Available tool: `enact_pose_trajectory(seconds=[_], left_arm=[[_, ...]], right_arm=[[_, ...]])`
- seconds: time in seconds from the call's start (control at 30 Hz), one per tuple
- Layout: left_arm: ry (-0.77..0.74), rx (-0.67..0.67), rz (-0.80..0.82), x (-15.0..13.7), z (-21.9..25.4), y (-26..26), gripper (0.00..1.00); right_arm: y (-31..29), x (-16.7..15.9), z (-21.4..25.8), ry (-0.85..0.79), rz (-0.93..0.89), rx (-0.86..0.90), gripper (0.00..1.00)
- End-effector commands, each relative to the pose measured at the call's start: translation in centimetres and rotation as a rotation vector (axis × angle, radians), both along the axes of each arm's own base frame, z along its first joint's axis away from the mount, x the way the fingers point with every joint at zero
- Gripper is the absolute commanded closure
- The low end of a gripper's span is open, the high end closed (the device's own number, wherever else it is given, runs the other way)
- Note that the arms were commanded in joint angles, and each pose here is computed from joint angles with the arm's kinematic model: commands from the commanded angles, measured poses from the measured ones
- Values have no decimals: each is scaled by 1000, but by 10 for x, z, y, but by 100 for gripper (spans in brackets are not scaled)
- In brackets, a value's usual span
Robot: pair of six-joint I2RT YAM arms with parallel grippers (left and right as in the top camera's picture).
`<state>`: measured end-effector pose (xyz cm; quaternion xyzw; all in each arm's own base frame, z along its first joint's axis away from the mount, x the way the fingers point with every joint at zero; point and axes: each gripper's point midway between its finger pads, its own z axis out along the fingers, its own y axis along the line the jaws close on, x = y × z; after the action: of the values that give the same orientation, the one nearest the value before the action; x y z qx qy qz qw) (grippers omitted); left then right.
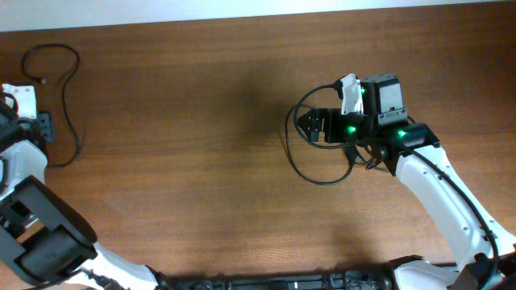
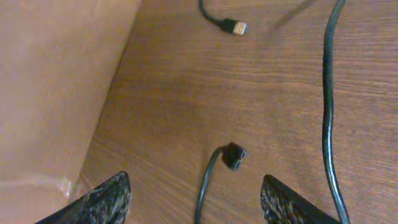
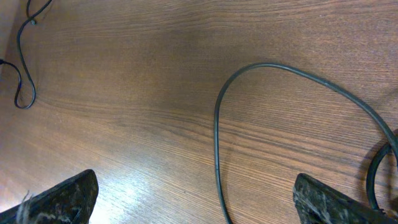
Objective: Untangle cables
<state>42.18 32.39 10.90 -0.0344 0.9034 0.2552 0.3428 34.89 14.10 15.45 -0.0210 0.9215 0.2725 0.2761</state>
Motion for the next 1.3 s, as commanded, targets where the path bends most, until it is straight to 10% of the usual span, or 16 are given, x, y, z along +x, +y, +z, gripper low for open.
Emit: enact_pose_trajectory(seconds=[0.0,0.17,0.23,0.43,0.73,0.9,1.07,1.27], left_arm=[[40,-9,-71,9,-38,0,35],[34,-4,-70,18,-70,7,44],[31,-7,-68,19,-73,7,79],[-71,92,-47,33,-45,23,99],[-327,314,332,32,63,93,100],[-770,11,271,86,119,74,100],[-569,-104,251,112,39,35,100],[-428,-117,377,51,86,43,100]], right_arm=[[1,2,2,-15,7,-10,1],[1,1,2,-15,7,-11,1],[1,2,2,-15,7,-10,1],[1,1,2,-15,7,-11,1],[1,1,2,-15,8,-10,1],[1,1,2,-15,7,-11,1],[1,2,2,-15,7,-10,1],[1,2,2,-15,7,-10,1]])
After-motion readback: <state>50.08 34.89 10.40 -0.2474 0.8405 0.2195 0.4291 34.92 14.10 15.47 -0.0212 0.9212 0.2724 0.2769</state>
